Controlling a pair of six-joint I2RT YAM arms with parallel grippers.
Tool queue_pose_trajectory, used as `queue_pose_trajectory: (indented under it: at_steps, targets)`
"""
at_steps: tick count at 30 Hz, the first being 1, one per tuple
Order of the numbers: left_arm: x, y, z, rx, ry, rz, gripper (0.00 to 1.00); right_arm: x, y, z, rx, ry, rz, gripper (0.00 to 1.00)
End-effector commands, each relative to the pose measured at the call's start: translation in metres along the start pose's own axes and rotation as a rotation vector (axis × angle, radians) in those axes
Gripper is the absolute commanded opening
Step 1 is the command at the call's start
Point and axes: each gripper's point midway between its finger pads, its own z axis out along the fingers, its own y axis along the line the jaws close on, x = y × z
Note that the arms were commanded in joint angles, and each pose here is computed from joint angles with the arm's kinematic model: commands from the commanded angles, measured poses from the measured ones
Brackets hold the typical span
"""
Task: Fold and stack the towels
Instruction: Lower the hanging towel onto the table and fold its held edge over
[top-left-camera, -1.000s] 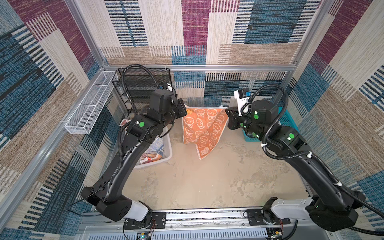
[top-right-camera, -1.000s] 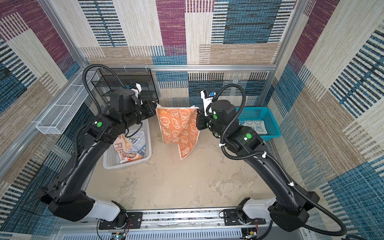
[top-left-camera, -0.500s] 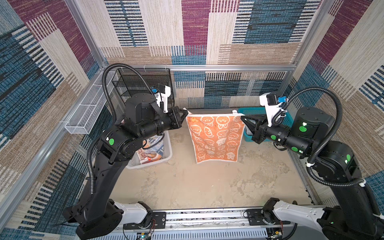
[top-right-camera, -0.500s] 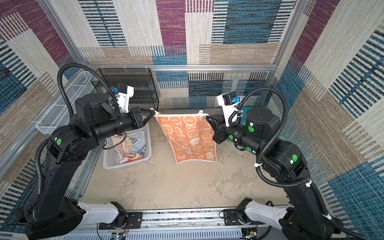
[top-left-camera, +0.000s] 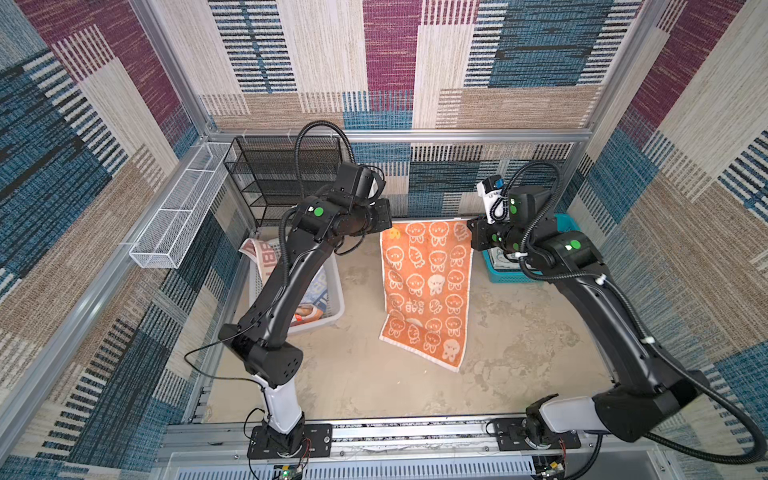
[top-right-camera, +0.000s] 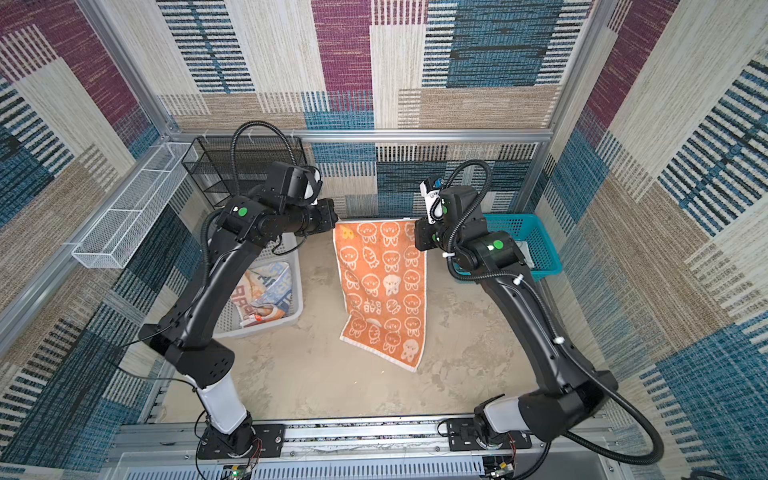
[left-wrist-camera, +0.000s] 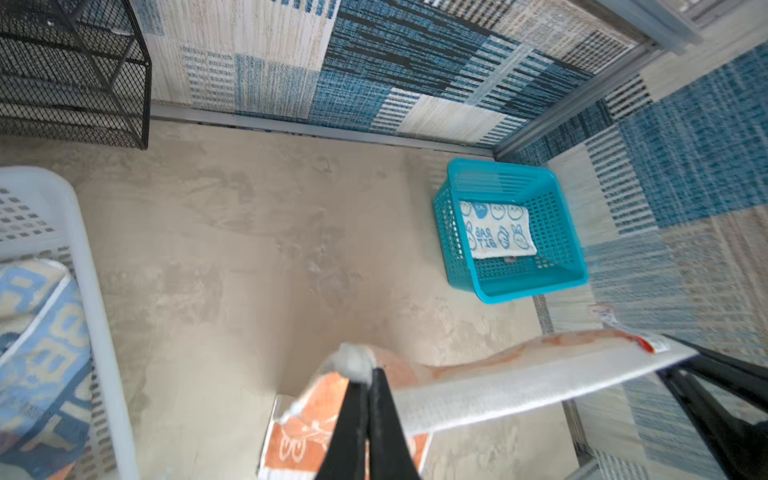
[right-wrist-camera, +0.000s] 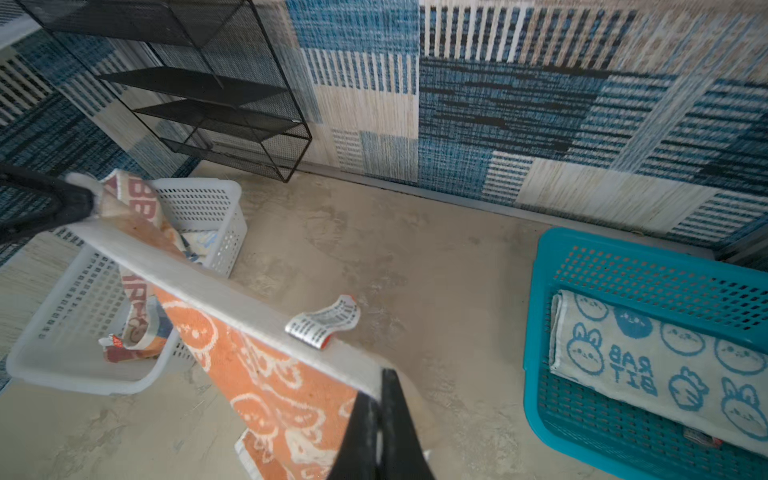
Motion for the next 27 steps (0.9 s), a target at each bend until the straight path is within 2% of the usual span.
queue_pose_trajectory:
  at_steps: [1,4,10,15,19,27]
  targets:
    - [-0.014,0.053,0.031,-0.184,0.005,0.035,0.0,-0.007,-0.038,0.038,0.078,-0.012,0.018,0.0]
    - [-0.019,0.069,0.071,-0.186,0.035,0.013,0.0,0.003,-0.059,0.082,0.091,0.053,0.04,0.0]
    - [-0.009,0.109,0.135,-0.245,0.095,0.016,0.0,0.022,-0.075,0.154,0.067,0.125,0.041,0.0]
    - [0.013,0.135,0.156,-0.284,0.18,0.014,0.0,0.052,-0.081,0.196,0.05,0.22,0.07,0.0]
    - [0.041,0.143,0.158,-0.305,0.266,0.014,0.0,0.092,-0.076,0.202,0.022,0.284,0.126,0.0]
    - [0.115,0.148,0.152,-0.358,0.418,0.037,0.0,0.18,-0.069,0.175,0.019,0.396,0.198,0.0]
